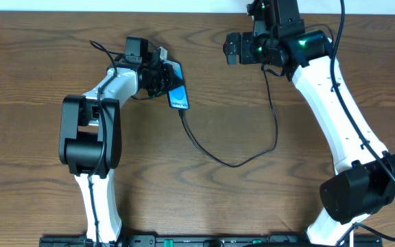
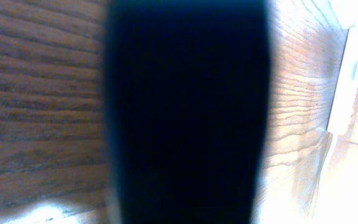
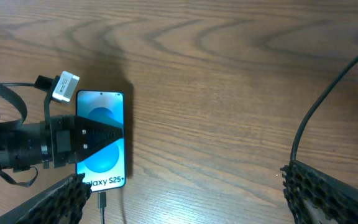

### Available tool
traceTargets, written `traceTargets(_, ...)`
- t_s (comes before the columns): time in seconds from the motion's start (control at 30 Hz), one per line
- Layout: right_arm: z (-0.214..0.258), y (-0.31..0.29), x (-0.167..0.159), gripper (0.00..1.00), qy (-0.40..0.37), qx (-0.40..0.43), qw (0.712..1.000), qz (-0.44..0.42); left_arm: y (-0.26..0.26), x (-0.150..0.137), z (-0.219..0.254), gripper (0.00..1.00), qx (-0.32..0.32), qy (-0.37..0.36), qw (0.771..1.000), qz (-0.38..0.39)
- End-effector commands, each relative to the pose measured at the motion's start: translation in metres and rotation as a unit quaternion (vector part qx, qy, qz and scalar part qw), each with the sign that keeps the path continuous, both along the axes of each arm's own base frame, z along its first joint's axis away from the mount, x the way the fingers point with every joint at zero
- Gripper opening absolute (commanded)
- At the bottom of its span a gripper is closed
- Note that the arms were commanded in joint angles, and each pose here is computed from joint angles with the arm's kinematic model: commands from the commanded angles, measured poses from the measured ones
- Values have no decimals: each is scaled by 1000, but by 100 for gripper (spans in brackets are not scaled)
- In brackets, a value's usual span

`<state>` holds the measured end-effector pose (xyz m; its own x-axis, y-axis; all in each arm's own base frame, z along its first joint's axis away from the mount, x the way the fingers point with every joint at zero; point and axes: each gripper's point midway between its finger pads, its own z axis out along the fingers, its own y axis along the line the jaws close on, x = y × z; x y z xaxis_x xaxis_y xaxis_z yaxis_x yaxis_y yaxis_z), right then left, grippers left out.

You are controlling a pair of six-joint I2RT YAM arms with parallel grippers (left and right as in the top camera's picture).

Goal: Plug charger to phone and switch on socket

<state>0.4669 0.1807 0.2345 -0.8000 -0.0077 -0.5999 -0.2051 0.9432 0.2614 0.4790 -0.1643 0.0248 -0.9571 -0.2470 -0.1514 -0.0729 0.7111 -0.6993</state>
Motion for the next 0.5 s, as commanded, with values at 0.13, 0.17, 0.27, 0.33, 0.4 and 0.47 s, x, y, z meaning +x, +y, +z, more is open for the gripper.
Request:
traceTargets(0.13, 13, -5, 3, 99, -17, -1, 1000, -5, 2, 3, 9, 7, 1, -6, 1000, 6)
traceTargets(0.17, 13, -5, 3, 99, -17, -1, 1000, -5, 2, 3, 9, 7, 2, -5, 1000, 7)
traceTargets(0.27, 13, -5, 2, 99, -17, -1, 1000, -5, 4, 3, 7, 7, 5, -1, 1000, 11)
traceTargets(0.33, 13, -5, 2, 99, -17, -1, 1000, -5, 6, 2, 5, 7, 12, 3, 1000, 15)
traceTargets(0.4, 13, -5, 2, 99, -17, -1, 1000, -5, 7, 1, 4, 7, 15, 7, 1000, 15)
traceTargets(0.47, 13, -5, 3, 99, -17, -1, 1000, -5, 7, 1, 4, 7, 16, 4, 1000, 13)
